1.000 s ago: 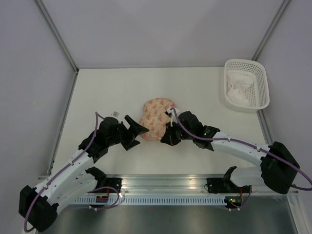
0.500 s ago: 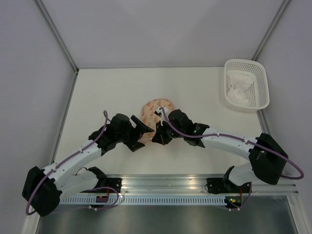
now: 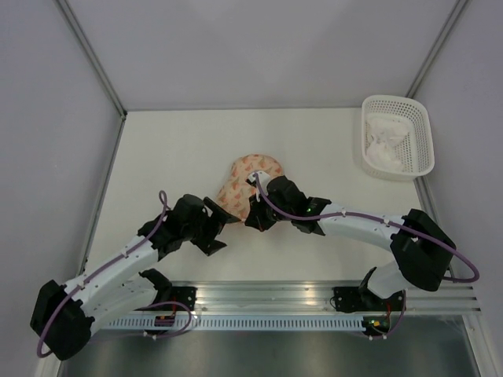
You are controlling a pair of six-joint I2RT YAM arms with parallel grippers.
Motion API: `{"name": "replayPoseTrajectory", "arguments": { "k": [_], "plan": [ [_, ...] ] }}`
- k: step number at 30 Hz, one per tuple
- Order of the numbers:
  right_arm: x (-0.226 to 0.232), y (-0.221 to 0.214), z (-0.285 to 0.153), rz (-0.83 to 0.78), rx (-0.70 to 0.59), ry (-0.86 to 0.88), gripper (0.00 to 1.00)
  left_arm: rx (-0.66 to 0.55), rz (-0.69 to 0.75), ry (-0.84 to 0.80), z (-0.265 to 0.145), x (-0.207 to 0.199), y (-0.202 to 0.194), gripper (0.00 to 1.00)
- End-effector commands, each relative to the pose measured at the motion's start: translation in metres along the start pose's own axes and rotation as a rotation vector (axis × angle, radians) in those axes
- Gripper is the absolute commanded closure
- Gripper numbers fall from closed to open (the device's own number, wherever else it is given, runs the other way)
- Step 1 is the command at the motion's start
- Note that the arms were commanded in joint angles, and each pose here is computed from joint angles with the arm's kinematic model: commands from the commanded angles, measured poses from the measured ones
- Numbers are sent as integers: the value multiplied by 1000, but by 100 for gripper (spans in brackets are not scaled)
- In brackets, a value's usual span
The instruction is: Unzip the laundry bag and remove the bra
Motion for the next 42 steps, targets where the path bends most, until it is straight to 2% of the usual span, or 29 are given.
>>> {"name": "replayPoseTrajectory", "arguments": {
  "k": [1, 6, 11, 15, 21, 27, 32, 35, 36, 38, 39, 40, 42],
  "plan": [
    [18, 30, -3, -45, -97, 52, 100, 55, -64, 37, 23, 5, -8, 0],
    [25, 39, -3, -50, -117, 72, 100, 11, -76, 92, 36, 9, 0, 0],
    [25, 36, -5, -49, -115, 79, 100, -65, -108, -47, 22, -16, 12, 0],
    [24, 32, -3, -47, -107, 80, 99, -105, -134, -71, 17, -21, 19, 0],
    [25, 34, -4, -50, -111, 82, 100, -98, -214, -40, 33, -7, 17, 0],
    [26, 35, -6, -58, -111, 87, 100, -172, -256, -38, 52, -6, 32, 0],
    [21, 34, -9, -64, -114, 56, 100, -197, -248, -72, 64, -23, 42, 1],
    [17, 32, -12, -76, -109, 32, 100, -210, -229, -106, 62, -34, 47, 16],
    [16, 32, -13, -77, -106, 27, 99, -222, -227, -109, 62, -35, 49, 29],
    [14, 30, -15, -82, -103, 18, 99, -249, -209, -122, 58, -39, 56, 42],
    [15, 30, -16, -83, -104, 18, 100, -256, -206, -121, 57, -38, 58, 58],
    [15, 29, -17, -82, -101, 22, 99, -263, -205, -119, 56, -38, 60, 67],
    [13, 27, -18, -73, -101, 15, 100, -269, -202, -125, 54, -38, 63, 78]
  ]
}}
Point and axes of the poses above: each gripper's point midway between its finger pads, its own z axis out along the fingers, its own x axis along the line the jaws close on, y = z × x, the point moved 2 cm from there along -z, back along the fingers, and after that the axes turned 11 degrees about z, right-handed, at the moved point
